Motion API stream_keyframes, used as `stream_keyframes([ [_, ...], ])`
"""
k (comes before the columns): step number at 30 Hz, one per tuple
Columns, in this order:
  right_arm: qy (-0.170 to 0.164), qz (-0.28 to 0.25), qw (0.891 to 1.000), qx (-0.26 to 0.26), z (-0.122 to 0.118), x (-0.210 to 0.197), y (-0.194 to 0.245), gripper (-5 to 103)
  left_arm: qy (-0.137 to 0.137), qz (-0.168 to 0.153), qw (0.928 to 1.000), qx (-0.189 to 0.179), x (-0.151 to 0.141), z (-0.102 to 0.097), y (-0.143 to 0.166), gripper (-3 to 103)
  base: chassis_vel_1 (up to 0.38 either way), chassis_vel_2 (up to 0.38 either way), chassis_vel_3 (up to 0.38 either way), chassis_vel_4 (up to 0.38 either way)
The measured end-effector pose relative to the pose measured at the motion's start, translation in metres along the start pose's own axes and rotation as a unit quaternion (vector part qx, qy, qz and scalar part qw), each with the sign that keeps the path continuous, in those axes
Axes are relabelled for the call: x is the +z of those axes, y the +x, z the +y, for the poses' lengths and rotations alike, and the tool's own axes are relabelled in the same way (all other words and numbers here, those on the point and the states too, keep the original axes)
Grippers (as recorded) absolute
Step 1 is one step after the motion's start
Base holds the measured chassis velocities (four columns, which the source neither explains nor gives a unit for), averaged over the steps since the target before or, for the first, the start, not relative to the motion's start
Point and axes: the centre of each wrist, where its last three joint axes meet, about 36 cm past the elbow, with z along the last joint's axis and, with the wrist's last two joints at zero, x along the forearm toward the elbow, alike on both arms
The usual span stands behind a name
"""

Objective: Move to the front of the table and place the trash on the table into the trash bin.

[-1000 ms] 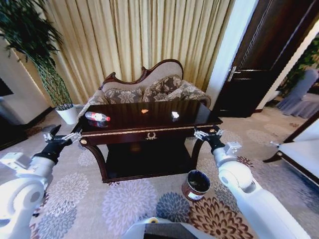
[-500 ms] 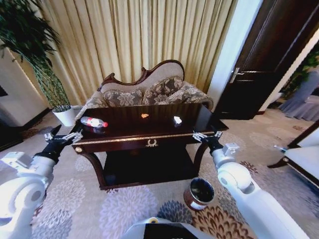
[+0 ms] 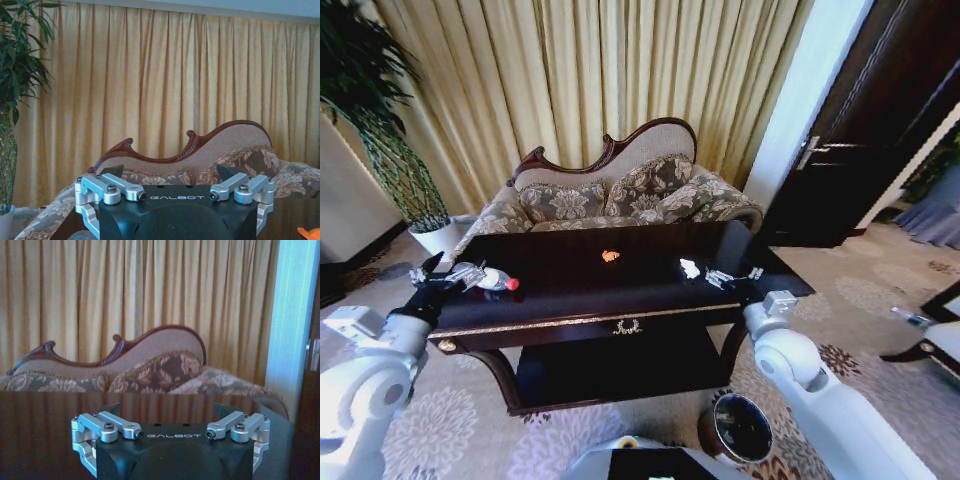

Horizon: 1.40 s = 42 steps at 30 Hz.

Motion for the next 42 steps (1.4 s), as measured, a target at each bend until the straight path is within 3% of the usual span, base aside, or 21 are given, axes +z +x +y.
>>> stream_keyframes([
  [7, -0.036, 0.098, 0.994, -0.025, 0.002, -0.045, -0.007, 100, 0.001, 0.0, 1.0, 0.003, 0.0, -0.002, 0.0, 100, 0.0, 0.0, 0.0, 0.0],
  [17, -0.006, 0.148, 0.988, -0.048, -0.004, -0.057, -0.044, 100, 0.002, 0.002, 1.0, 0.003, 0.001, -0.004, 0.002, 100, 0.0, 0.0, 0.0, 0.0],
  [22, -0.008, 0.178, 0.983, -0.053, 0.007, -0.056, -0.058, 100, 0.004, 0.007, 1.0, 0.0, 0.006, -0.002, 0.0, 100, 0.0, 0.0, 0.0, 0.0],
  [42, -0.019, 0.209, 0.977, -0.044, 0.031, -0.052, -0.102, 100, 0.009, 0.012, 0.9999, -0.008, 0.015, 0.002, -0.004, 100, 0.0, 0.0, 0.0, 0.0],
])
